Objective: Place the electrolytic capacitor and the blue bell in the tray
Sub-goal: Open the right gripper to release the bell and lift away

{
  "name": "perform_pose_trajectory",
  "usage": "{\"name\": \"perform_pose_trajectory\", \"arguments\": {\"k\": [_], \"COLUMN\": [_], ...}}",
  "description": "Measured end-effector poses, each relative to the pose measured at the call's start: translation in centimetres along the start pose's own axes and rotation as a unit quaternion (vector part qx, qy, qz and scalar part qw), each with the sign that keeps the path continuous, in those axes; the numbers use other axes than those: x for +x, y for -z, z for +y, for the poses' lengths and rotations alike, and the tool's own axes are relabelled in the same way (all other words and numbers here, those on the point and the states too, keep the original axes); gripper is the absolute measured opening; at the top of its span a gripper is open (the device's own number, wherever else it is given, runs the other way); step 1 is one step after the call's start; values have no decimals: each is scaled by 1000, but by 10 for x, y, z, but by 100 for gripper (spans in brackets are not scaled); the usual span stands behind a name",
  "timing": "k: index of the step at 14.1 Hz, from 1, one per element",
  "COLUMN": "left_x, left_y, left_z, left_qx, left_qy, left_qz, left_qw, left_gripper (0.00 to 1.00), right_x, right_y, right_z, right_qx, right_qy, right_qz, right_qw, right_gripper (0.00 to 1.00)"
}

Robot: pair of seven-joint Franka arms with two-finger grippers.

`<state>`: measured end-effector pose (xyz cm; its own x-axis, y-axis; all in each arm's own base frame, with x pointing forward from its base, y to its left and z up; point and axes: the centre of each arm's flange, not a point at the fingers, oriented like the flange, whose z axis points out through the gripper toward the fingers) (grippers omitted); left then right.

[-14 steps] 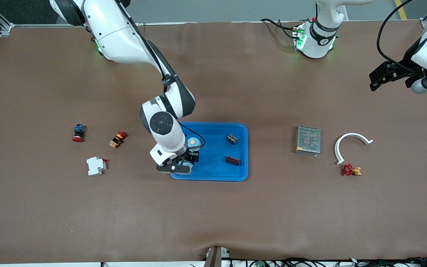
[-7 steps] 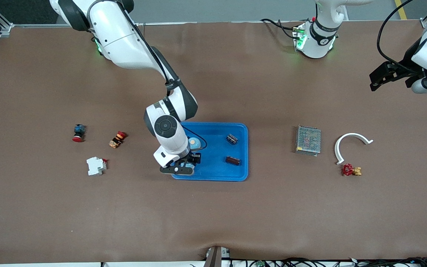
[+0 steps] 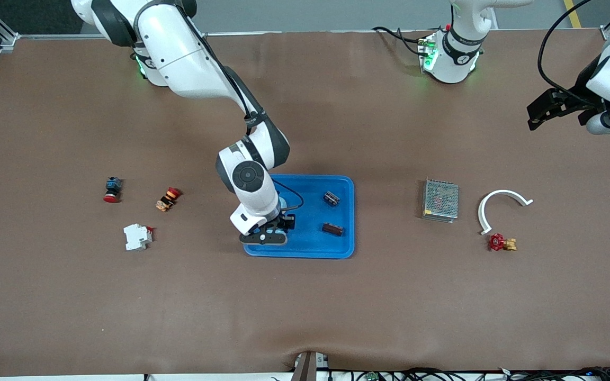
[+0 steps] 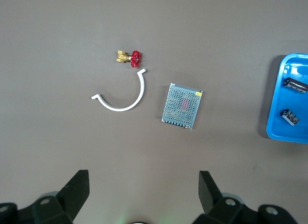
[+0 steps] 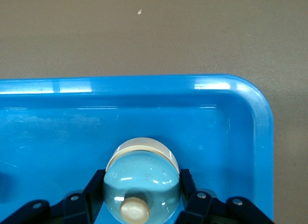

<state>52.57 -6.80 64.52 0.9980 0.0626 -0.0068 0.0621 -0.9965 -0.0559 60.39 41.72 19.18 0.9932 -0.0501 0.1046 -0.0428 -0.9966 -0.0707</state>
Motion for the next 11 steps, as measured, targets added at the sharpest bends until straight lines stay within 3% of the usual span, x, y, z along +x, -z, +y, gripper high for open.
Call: {"name": "perform_pose_trajectory", "arguments": {"k": [7,11], "left_x": [0,0], "left_y": [0,0], "left_z": [0,1], "left_qx": [0,0], "left_qy": [0,-1], "left_qz": [0,0], "left_qw": [1000,1000], "left_gripper": [100,100], "right_x": [4,6], "right_y": [0,1], "right_z": [5,5], "right_qx": [-2,0], "right_qy": [-1,0], "right_qz": [2,7], "right_qw": [1000,1000], "right_gripper": [67,99]}}
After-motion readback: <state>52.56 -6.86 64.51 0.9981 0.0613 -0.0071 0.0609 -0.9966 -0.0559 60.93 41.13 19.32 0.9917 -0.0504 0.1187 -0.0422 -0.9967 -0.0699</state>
